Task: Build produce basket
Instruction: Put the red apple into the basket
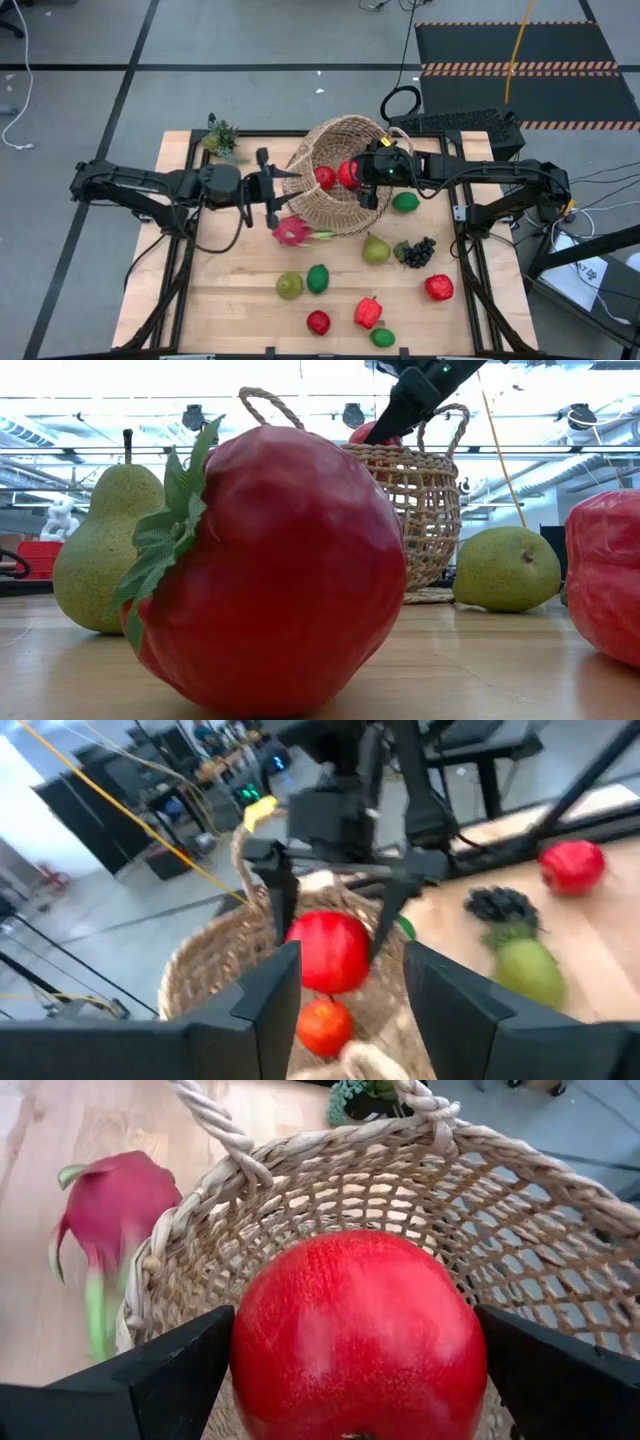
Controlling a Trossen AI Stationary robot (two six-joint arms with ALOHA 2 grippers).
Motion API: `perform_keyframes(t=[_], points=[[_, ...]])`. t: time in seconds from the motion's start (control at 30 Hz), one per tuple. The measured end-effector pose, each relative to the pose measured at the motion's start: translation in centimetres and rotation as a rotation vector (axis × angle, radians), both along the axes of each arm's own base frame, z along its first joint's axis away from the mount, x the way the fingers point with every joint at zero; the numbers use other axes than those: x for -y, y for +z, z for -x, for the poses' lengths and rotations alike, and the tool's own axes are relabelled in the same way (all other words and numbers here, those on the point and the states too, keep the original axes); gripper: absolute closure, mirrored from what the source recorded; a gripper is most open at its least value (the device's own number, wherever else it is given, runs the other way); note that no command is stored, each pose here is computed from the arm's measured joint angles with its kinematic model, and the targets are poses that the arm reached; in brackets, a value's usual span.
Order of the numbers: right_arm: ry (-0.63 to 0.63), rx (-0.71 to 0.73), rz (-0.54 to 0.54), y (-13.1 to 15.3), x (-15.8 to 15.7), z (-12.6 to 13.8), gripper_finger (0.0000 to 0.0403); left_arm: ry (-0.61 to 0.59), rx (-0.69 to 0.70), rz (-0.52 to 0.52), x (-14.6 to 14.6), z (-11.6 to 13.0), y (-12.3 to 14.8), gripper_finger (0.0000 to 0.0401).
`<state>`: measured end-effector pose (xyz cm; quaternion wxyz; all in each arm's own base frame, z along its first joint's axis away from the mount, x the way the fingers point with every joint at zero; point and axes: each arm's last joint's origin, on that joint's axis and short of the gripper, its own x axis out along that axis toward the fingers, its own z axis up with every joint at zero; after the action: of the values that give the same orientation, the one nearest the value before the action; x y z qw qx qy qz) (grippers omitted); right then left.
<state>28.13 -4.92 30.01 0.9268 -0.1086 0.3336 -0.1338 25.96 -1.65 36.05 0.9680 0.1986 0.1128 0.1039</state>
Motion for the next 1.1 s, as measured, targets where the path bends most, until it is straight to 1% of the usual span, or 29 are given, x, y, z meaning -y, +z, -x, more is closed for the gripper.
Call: perform_keyframes(t=[0.13,0.27,0.4,0.5,0.57,0.63,0.73,0.9,0.97,1.03,1.1], points=[[-0.016,0.005,0.036,0.1,0.1,0.0,0.0003,0.020,0.027,-0.037,-0.5,-1.2,-0.3,0.0217],[-0.019,-0.016,0.060,0.0,0.0,0.0,0.0003,0.042,0.033,-0.067,-0.6,-1.8,-0.5,0.0229],[-0.005,-0.037,0.061,-0.6,-0.2,0.1,0.0003,0.040,0.052,-0.034,-0.5,-2.3,-0.7,0.0242],[0.003,-0.046,0.071,-1.1,-0.2,0.1,0.0003,0.036,0.049,-0.030,-1.0,-3.0,-1.2,0.0243],[0.005,-0.031,0.078,-1.2,-0.1,0.1,0.0003,0.030,0.037,-0.019,-1.6,-3.5,-1.7,0.0238],[0.014,-0.013,0.090,-1.0,-0.1,-0.1,0.0003,0.023,0.057,0.010,-2.2,-4.2,-2.0,0.0233],[0.022,0.025,0.111,-0.7,-0.1,-0.3,0.0003,0.011,0.064,0.029,-3.1,-5.2,-2.6,0.0234],[0.030,0.060,0.133,-0.3,-0.1,-0.5,0.0003,0.044,-0.016,0.019,-4.4,-7.6,-3.4,0.0265],[0.031,0.073,0.137,-0.2,-0.1,-0.6,0.0003,0.048,-0.096,0.001,-4.7,-8.4,-4.2,0.0280],[0.031,0.086,0.140,-0.1,-0.1,-0.7,0.0003,0.047,-0.130,-0.017,-5.0,-9.5,-4.6,0.0295],[0.032,0.085,0.142,-0.1,-0.1,-0.7,0.0003,0.050,-0.180,-0.021,-5.0,-10.1,-5.4,0.0311]])
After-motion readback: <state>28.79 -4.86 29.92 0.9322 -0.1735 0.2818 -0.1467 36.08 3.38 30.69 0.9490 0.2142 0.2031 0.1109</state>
